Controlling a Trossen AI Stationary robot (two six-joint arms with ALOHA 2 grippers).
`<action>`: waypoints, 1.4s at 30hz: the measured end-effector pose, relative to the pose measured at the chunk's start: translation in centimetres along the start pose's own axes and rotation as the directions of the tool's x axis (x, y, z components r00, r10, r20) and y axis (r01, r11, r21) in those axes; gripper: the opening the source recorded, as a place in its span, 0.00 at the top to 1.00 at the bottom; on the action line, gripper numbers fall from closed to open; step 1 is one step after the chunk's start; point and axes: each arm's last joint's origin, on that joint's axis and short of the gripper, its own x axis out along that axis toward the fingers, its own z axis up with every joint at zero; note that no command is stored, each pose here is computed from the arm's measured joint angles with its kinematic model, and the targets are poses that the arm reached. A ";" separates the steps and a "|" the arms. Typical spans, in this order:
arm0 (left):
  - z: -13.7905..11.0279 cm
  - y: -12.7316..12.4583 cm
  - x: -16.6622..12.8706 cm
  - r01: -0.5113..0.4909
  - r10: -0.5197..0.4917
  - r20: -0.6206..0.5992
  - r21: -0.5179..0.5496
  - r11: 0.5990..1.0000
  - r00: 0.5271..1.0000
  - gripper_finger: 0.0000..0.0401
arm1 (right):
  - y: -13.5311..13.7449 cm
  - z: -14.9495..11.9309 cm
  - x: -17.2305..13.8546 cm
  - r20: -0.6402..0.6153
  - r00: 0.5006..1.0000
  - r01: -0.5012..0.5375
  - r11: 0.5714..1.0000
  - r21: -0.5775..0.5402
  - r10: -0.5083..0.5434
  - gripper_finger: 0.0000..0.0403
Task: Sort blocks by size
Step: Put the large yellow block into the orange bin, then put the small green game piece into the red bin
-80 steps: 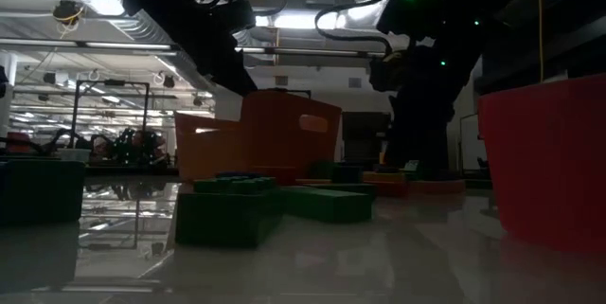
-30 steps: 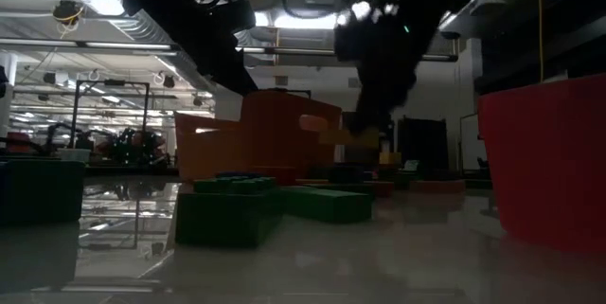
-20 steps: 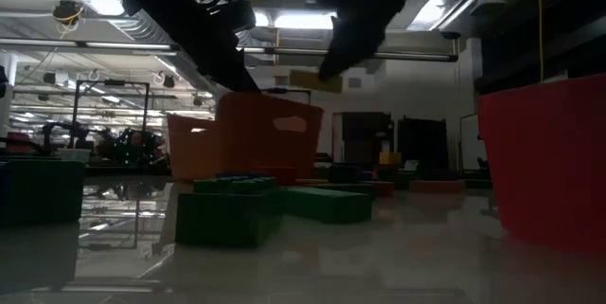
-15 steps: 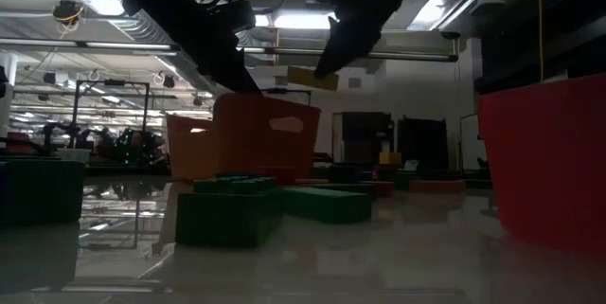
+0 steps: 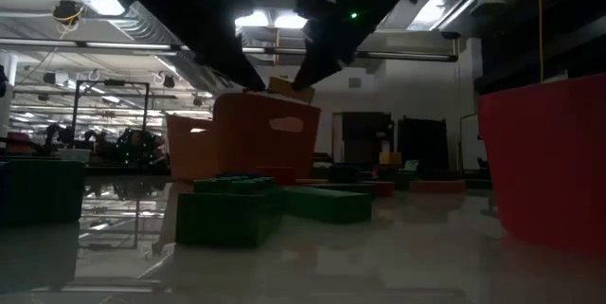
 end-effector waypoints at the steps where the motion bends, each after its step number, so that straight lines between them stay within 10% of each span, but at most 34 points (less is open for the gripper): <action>1: 0.2 -0.1 -0.4 0.006 -0.006 0.022 0.001 1.000 1.000 0.48 | -0.1 0.0 0.0 -0.004 1.000 0.002 1.000 0.002 -0.002 0.82; 15: 1.5 -2.9 -5.4 0.169 -0.172 0.168 0.031 0.985 0.971 0.48 | -0.8 0.1 0.2 0.016 0.999 -0.035 0.999 0.021 0.035 0.60; 24: -1.1 -7.6 -7.7 0.447 -0.447 -0.051 -0.007 0.894 0.893 0.48 | -0.7 0.0 0.2 0.005 0.999 -0.052 0.998 0.018 0.052 0.54; 42: -6.3 -12.9 -7.3 0.527 -0.535 -0.196 -0.096 0.845 0.822 0.48 | -1.2 0.8 -2.5 0.051 0.989 -0.140 0.990 0.021 0.138 0.55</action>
